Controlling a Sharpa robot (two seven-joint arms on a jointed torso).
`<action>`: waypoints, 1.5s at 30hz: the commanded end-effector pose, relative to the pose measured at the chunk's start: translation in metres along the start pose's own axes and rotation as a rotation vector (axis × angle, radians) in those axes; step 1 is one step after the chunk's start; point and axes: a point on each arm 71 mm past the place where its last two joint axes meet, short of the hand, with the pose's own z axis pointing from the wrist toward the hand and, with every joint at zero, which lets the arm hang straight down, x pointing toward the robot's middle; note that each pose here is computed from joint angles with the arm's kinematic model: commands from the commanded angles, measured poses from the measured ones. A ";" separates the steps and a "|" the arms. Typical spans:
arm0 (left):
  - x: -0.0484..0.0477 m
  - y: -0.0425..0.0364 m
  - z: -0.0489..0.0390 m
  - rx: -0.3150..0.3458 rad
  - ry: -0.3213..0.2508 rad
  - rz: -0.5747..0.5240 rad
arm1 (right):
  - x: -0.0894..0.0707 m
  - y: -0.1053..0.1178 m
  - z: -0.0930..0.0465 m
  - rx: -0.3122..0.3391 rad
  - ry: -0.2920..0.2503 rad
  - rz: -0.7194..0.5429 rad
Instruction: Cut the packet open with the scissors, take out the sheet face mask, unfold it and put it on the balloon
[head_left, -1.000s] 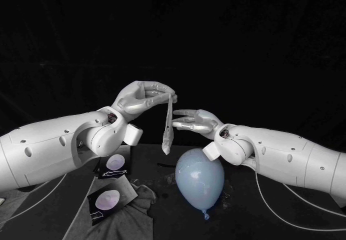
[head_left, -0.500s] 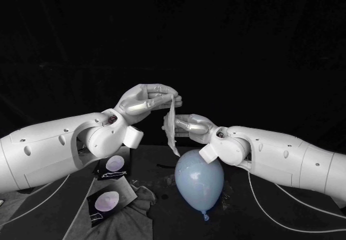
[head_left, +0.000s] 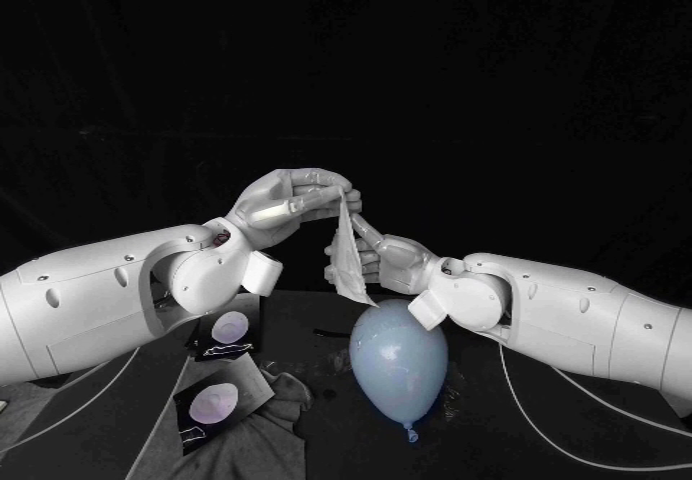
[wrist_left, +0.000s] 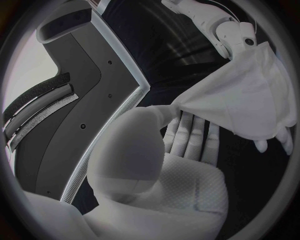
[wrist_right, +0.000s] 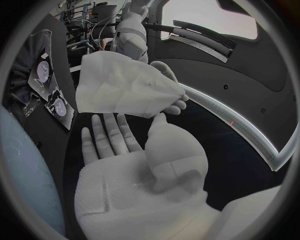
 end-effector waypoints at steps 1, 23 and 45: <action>0.0016 -0.0017 0.0007 0.007 0.019 -0.037 | 0.002 0.000 -0.001 -0.005 0.036 0.063; -0.0048 -0.0025 -0.0011 0.011 0.002 -0.055 | -0.005 0.002 -0.010 -0.046 -0.046 0.047; -0.0059 -0.0004 0.0001 -0.002 0.009 -0.060 | -0.008 0.003 -0.016 -0.060 -0.147 -0.078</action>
